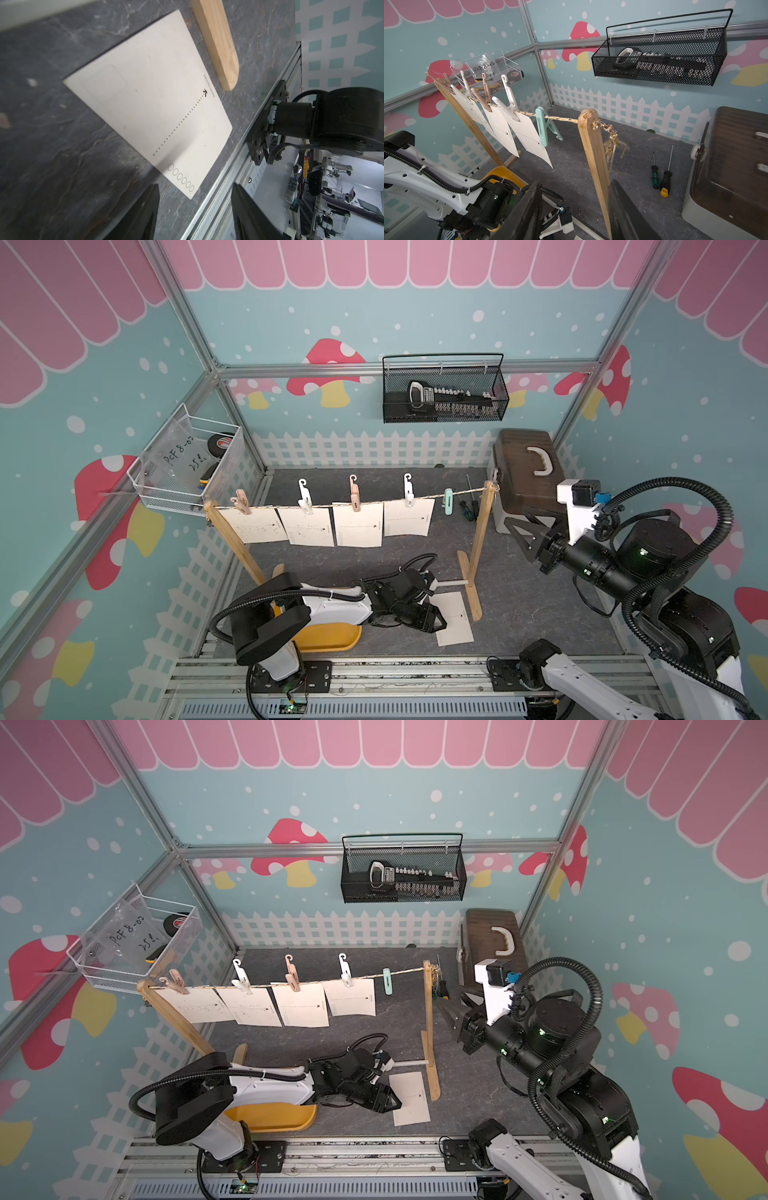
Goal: Remove the postcards from the strings
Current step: Place the postcard at the center of the board, then pinch the postcard on the clothesline.
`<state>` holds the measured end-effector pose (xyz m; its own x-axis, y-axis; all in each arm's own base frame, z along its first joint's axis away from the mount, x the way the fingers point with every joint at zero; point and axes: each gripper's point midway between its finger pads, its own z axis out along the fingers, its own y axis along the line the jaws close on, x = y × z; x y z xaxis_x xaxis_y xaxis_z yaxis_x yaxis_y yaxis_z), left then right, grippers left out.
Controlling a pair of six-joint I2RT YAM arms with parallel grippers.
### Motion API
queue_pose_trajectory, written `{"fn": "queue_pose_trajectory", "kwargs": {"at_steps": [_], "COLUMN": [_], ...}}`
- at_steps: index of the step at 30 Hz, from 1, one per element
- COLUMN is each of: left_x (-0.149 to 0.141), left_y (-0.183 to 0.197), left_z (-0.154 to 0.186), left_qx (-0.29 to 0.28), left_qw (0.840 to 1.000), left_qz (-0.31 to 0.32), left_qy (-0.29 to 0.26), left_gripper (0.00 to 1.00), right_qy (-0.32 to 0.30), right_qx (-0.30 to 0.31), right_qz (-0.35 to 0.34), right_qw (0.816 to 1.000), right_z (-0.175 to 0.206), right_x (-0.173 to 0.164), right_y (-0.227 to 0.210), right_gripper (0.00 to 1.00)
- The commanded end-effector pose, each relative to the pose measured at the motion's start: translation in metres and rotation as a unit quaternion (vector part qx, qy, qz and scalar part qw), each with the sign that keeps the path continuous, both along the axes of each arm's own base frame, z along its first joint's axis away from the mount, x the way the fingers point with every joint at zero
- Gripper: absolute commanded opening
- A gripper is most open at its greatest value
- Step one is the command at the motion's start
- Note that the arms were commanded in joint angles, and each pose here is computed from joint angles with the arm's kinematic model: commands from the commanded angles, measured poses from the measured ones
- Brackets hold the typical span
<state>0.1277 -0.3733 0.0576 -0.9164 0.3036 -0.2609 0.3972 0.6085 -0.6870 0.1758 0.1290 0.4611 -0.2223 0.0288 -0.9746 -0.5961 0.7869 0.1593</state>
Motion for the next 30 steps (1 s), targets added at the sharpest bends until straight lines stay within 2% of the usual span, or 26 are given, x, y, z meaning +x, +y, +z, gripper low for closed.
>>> {"fn": "queue_pose_trajectory", "kwargs": {"at_steps": [1,7,12,14,19,21,25,28,30], "left_x": [0.013,0.016,0.000,-0.012,-0.050,-0.049,-0.026,-0.010,0.002], "left_y": [0.012,0.031,0.036,0.036,0.036,0.043,0.067,0.081,0.085], "left_z": [0.015,0.042,0.073,0.090,0.154,0.182,0.240,0.266,0.274], "left_qx": [0.021,0.032,0.004,-0.012,-0.081,-0.095,-0.090,-0.059,-0.043], "left_qw": [0.998,0.990,0.973,0.958,0.890,0.868,0.837,0.821,0.820], "left_qz": [0.005,-0.021,-0.086,-0.126,-0.221,-0.209,-0.140,-0.105,-0.088], "left_qy": [-0.057,-0.139,-0.215,-0.259,-0.391,-0.440,-0.521,-0.557,-0.564], "left_gripper": [0.68,0.72,0.71,0.71,0.71,0.72,0.75,0.78,0.79], "right_qy": [-0.021,-0.036,-0.103,-0.117,-0.120,-0.125,-0.137,-0.151,-0.159], "right_qx": [-0.007,-0.008,-0.002,0.000,0.007,0.011,0.011,0.005,0.000], "right_qz": [0.016,0.072,0.132,0.129,0.161,0.175,0.209,0.241,0.259], "right_qw": [1.000,0.997,0.986,0.985,0.980,0.977,0.968,0.959,0.953], "right_z": [0.009,0.015,0.037,0.045,0.061,0.069,0.084,0.094,0.097], "right_x": [-0.006,-0.014,-0.030,-0.027,-0.014,-0.008,0.004,0.009,0.013], "right_y": [0.002,0.018,0.031,0.032,0.050,0.058,0.076,0.089,0.096], "right_gripper": [0.51,0.53,0.57,0.59,0.59,0.59,0.59,0.59,0.59]}}
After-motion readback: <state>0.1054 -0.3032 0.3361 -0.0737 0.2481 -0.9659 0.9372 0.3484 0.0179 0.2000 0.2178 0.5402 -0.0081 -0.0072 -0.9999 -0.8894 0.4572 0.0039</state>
